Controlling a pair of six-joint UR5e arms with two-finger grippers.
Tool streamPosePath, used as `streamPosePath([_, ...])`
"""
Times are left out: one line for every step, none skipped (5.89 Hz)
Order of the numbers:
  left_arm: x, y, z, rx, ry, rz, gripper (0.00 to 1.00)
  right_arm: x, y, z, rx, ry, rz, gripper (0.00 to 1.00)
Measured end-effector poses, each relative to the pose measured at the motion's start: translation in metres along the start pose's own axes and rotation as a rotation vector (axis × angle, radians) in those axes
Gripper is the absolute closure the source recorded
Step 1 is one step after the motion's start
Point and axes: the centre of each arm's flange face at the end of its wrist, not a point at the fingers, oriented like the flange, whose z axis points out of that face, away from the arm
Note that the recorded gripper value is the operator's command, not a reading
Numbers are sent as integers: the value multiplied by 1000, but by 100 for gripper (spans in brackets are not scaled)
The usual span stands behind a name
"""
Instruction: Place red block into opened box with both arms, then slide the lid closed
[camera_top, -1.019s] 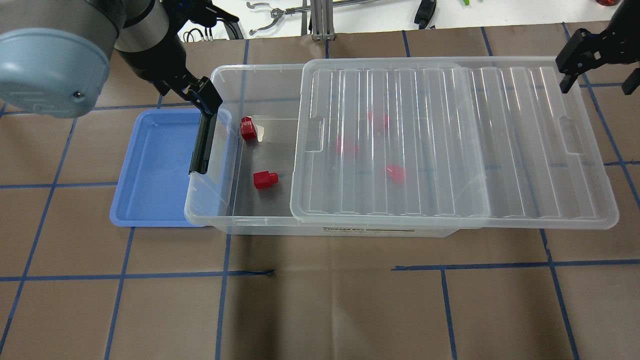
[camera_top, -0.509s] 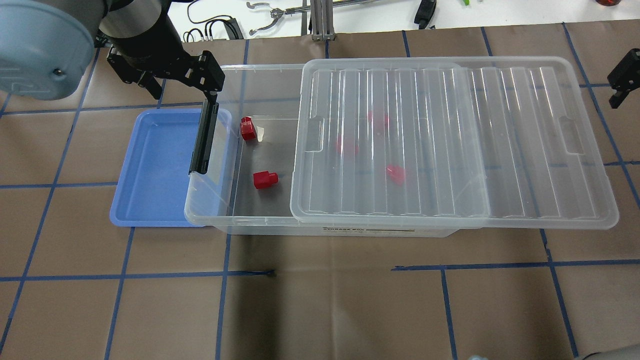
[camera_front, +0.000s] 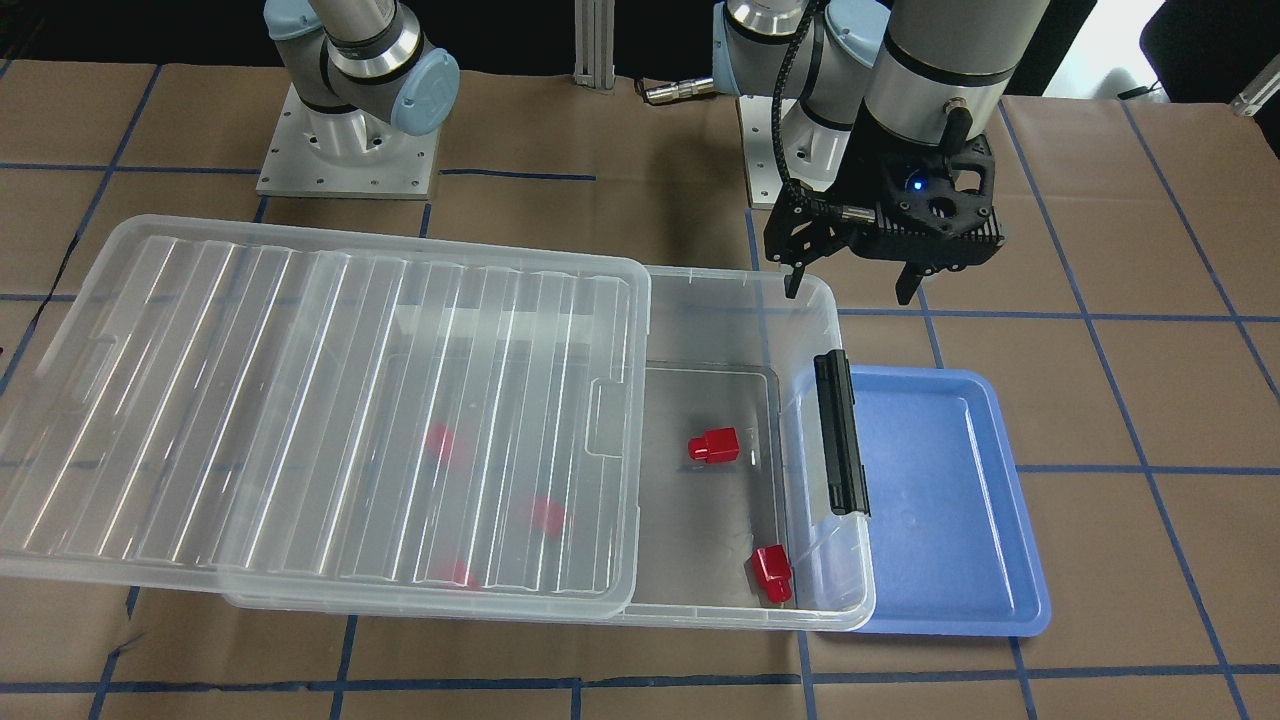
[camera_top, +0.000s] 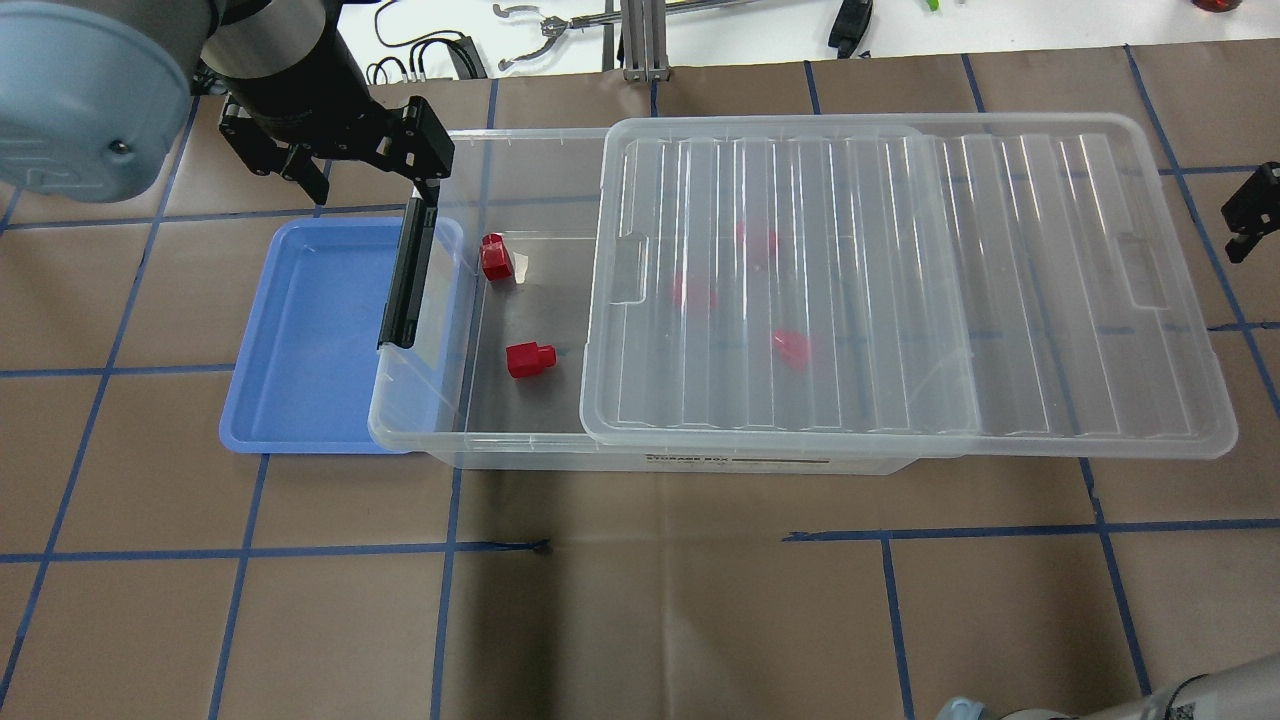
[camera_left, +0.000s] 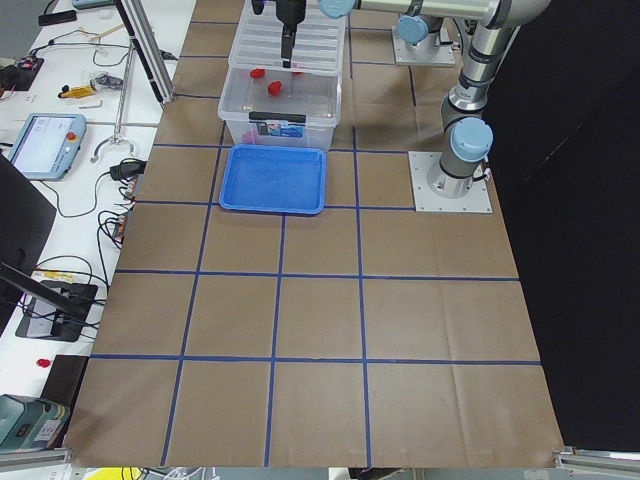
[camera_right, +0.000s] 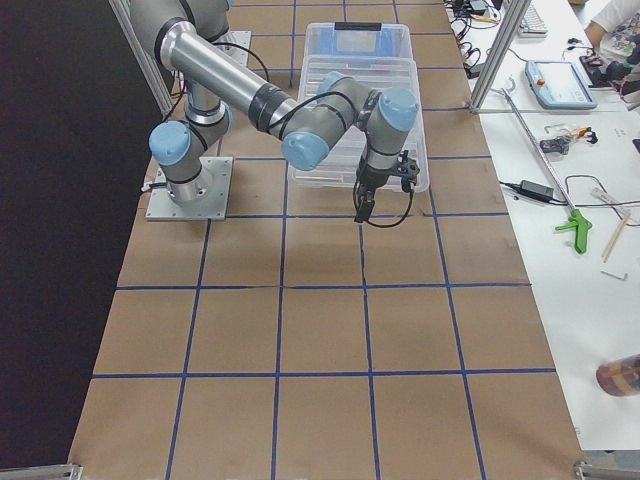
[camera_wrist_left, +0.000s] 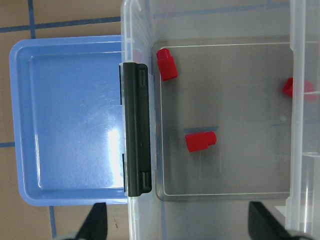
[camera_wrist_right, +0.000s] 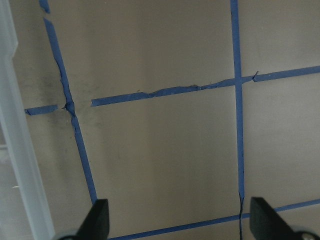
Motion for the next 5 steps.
streamPosePath([0, 1, 3, -5, -1, 4, 2, -3, 4, 8, -8, -7, 0, 0])
streamPosePath([0, 0, 3, -5, -2, 5, 2, -4, 5, 10, -10, -14, 1, 0])
streamPosePath([-1, -2, 2, -2, 0, 6, 2, -5, 5, 11, -12, -19, 0, 0])
streamPosePath([-2, -3, 2, -1, 0, 7, 2, -7, 5, 11, -14, -22, -2, 0])
streamPosePath([-2, -3, 2, -1, 0, 7, 2, -10, 5, 11, -14, -28, -5, 0])
